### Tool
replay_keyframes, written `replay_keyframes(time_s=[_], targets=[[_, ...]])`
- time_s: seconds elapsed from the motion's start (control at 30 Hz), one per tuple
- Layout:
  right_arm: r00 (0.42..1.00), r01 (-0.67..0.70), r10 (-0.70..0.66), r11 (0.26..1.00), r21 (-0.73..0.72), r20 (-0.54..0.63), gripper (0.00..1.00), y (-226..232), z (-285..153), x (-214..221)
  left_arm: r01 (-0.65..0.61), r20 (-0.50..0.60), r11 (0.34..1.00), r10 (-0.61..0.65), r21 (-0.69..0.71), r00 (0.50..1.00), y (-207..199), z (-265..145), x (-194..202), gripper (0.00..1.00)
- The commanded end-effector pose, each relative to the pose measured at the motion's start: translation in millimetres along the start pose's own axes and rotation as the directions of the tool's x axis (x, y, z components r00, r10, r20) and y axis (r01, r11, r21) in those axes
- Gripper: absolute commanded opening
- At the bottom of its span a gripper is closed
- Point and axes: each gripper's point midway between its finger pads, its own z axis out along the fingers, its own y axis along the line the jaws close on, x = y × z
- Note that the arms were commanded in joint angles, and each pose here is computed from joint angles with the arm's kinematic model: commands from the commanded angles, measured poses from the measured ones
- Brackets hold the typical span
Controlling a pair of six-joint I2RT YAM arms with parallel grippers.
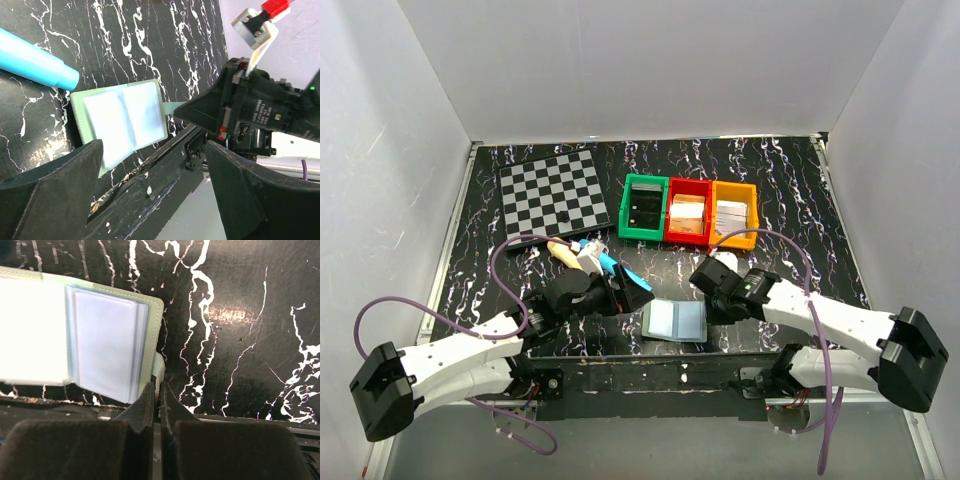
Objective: Take the credit cards out of the card holder
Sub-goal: Remove the credit card from the card holder.
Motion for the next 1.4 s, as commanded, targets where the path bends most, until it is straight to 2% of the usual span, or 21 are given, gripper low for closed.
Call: replay_keyframes(time_s=[0.0,0.23,0.33,0.63,1.13,1.23,1.37], targets=[[0.997,0.047,-0.044,0.998,-0.047,0.067,0.01,5.0,-24.1,-14.3,-0.029,-0.021,0.998,0.030,0.056,0.999,-10.4,-0.1,3.5,0.82],[0.995,0.069,-0.057,0.986,-0.152,0.084,0.01,11.9,-33.8,-9.1,-0.053,-0.055,0.990,0.060,0.127,0.997,-23.7,4.3,8.6,0.80],[0.995,0.066,-0.050,0.976,-0.208,0.082,0.01,19.9,-37.9,-5.9,-0.056,-0.079,0.987,0.068,0.150,0.995,-27.7,8.2,12.7,0.75],[0.986,0.116,-0.075,0.949,-0.293,0.146,0.01,35.8,-55.8,-16.7,-0.040,-0.208,0.984,0.075,0.172,0.975,-30.7,27.1,35.0,0.66],[0.962,0.189,-0.092,0.905,-0.382,0.257,0.01,56.1,-95.2,-43.9,-0.012,-0.297,0.985,0.064,0.174,0.953,-30.2,56.3,50.7,0.66],[0.944,0.204,-0.071,0.894,-0.400,0.323,0.01,56.5,-102.7,-53.1,-0.010,-0.306,0.986,0.061,0.166,0.950,-27.1,58.6,53.4,0.65],[0.955,0.218,-0.126,0.910,-0.352,0.267,0.01,50.5,-90.9,-43.5,-0.009,-0.310,0.986,0.062,0.168,0.949,-25.3,61.2,55.5,0.65]])
